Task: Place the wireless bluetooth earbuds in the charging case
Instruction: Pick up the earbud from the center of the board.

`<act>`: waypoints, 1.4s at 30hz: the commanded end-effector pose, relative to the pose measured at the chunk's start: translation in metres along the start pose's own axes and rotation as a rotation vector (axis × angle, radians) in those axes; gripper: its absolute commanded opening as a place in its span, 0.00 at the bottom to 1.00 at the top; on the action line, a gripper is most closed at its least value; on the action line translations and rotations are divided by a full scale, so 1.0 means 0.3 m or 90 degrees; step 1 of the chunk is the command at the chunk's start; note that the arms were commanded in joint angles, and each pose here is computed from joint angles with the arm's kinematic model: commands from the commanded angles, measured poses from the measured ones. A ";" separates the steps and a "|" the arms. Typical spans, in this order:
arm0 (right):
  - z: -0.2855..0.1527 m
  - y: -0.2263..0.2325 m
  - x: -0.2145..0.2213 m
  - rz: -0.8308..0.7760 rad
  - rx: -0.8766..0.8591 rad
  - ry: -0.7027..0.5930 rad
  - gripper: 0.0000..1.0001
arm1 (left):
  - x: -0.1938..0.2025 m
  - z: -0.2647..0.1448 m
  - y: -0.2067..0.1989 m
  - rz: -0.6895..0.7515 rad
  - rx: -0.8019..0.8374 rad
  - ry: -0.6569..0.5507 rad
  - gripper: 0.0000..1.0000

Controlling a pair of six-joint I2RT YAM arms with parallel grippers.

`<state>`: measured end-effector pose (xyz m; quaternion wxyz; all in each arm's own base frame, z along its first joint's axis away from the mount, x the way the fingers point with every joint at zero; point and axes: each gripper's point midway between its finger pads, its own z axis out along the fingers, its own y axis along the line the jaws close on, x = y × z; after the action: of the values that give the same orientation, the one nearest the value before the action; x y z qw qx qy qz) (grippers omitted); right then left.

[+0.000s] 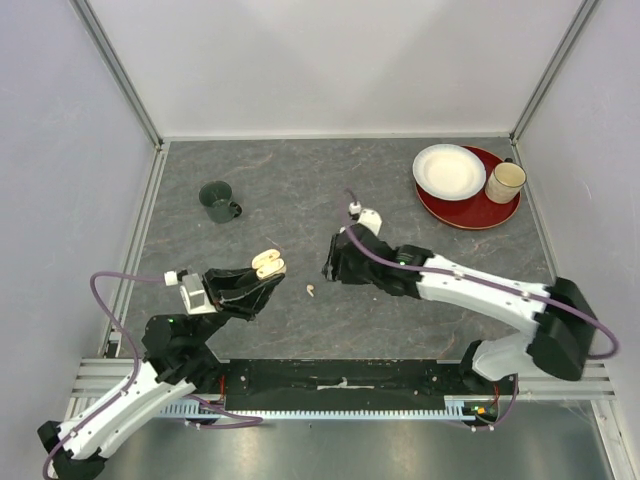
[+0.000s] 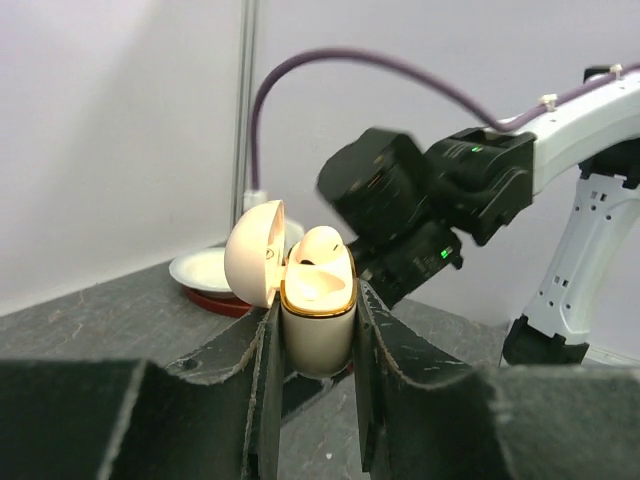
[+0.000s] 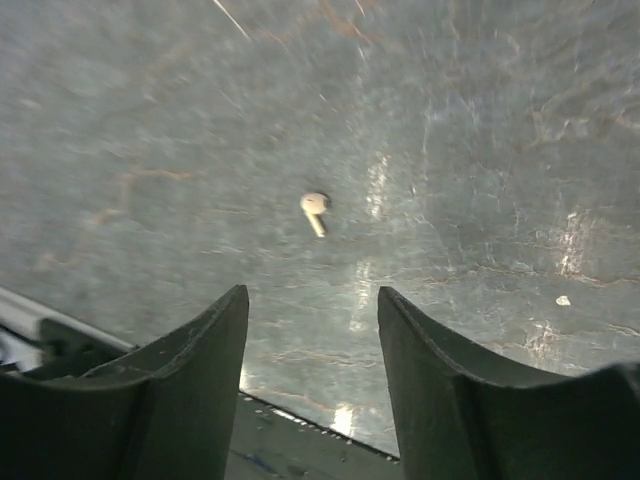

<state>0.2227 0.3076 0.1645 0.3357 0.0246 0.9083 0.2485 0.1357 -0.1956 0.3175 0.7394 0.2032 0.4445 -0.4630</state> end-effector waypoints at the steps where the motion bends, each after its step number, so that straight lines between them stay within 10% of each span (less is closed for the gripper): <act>1: 0.105 -0.004 0.090 -0.029 0.021 0.063 0.60 | 0.008 -0.033 0.022 0.028 -0.025 0.024 0.02; 42: 0.448 -0.012 0.263 -0.163 0.145 0.131 0.48 | -0.047 -0.076 0.009 0.070 -0.020 0.032 0.02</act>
<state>0.2375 0.3780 0.0230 0.2468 -0.0757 0.9595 0.1125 0.1342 -0.1808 0.2949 0.7328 0.2264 0.4922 -0.4118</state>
